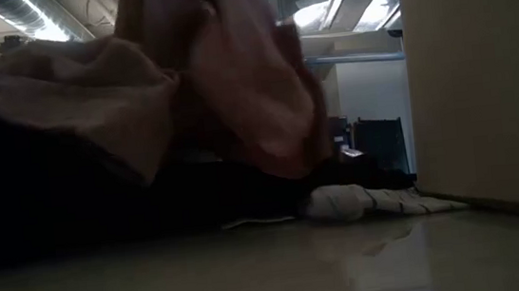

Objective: Sort clothes
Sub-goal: Put the pink sleepwear into the top white laundry organizer

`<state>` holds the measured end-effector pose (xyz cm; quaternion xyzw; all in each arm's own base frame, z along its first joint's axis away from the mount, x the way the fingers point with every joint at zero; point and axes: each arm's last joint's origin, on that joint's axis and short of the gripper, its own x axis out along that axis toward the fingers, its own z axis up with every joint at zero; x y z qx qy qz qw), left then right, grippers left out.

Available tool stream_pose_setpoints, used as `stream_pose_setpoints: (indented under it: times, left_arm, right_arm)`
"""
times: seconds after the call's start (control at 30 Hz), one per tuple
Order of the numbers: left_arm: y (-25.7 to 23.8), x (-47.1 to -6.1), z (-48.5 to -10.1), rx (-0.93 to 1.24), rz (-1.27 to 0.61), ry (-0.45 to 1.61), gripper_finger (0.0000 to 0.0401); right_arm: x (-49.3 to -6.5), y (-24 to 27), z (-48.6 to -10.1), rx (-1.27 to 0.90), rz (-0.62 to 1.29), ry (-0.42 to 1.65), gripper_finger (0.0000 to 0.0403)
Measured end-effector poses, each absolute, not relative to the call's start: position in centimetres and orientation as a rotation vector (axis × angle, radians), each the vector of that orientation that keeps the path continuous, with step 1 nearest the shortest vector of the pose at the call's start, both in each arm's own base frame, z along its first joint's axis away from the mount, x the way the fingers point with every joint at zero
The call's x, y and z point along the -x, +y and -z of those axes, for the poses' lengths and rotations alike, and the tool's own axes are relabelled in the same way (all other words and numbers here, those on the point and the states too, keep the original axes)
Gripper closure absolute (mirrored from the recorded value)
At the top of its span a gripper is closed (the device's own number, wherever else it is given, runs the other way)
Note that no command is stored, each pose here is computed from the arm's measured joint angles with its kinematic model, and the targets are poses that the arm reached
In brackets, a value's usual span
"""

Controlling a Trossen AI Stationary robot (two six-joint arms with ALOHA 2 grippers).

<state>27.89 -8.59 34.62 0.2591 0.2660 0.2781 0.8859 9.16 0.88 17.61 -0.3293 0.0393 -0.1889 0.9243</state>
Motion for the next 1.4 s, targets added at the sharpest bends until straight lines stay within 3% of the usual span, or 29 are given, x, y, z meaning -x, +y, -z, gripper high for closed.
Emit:
stream_pose_setpoints:
  times: [0.4,0.8,1.2,1.4]
  left_arm:
    - [-4.5,-23.6,-43.4,-0.559,-0.696,0.218,0.0395]
    - [-0.1,-15.9,-51.0,-0.679,-0.999,-0.093,0.0397]
    - [1.9,-9.6,-54.9,-0.907,-1.222,-0.458,0.0397]
    - [3.1,-9.6,-55.9,-0.974,-1.335,-0.436,0.0395]
  right_arm:
    - [-9.2,0.9,-17.6,0.676,0.388,0.081,0.0386]
    - [-9.2,0.9,-17.6,0.676,0.387,0.081,0.0386]
    - [-9.1,0.8,-17.6,0.675,0.399,0.084,0.0386]
    - [-9.1,0.8,-17.6,0.674,0.399,0.084,0.0386]
